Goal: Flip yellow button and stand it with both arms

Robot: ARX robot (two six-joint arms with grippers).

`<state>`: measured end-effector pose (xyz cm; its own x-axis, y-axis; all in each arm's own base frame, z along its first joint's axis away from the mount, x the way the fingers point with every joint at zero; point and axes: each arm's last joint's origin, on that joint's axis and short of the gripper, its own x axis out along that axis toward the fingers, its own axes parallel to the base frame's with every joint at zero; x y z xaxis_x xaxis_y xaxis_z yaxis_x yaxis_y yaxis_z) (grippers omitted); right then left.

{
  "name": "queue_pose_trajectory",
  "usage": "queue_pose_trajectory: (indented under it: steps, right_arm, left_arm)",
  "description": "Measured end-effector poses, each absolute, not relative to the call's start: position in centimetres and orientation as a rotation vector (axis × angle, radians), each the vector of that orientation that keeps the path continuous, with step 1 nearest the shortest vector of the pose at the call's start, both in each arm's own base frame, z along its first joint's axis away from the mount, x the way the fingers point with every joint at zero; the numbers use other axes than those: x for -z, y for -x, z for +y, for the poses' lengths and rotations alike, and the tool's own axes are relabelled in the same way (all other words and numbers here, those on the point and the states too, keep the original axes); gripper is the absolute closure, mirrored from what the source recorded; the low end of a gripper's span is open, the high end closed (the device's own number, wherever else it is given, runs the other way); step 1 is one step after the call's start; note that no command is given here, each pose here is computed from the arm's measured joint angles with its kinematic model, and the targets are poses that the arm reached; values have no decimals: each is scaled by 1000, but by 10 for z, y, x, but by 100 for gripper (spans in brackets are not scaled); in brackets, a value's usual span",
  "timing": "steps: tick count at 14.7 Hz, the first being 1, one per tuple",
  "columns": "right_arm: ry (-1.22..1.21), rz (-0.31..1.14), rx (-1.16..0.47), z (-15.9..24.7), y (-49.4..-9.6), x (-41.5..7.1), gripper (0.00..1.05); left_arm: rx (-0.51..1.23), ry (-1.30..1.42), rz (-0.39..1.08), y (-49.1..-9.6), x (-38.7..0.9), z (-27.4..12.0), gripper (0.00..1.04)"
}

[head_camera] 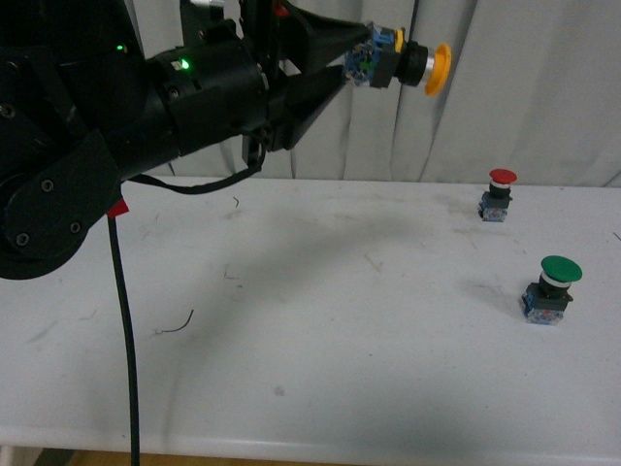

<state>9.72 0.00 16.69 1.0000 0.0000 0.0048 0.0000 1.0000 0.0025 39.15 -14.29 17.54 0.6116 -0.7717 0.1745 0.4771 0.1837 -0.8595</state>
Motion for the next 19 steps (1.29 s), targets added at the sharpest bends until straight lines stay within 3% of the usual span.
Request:
queue_pose_trajectory:
  steps: [4, 5, 7, 10, 13, 15, 19]
  right_arm:
    - [-29, -49, -49, 0, -99, -171, 6]
    - [-82, -224, -206, -5, -105, -189, 6]
    - [-215, -212, -527, -2, -124, -196, 6]
    - [-353, -267, -592, -9, -177, -227, 6]
    - [-706, 8, -467, -26, -264, -192, 6]
    - [-892, 99, -436, -22, -303, -172, 6]
    - [-1247, 214, -427, 16, -336, -156, 6]
  left_arm:
    - [916, 1047, 344, -391, -171, -143, 75]
    - [912, 1039, 352, -391, -170, -143, 75]
    - [912, 1028, 363, -391, -169, -144, 75]
    - [907, 1014, 364, -391, -169, -144, 75]
    - [905, 1009, 366, -393, -171, -145, 75]
    - [910, 1007, 359, -394, -173, -145, 75]
    - [907, 1007, 359, -394, -174, -144, 75]
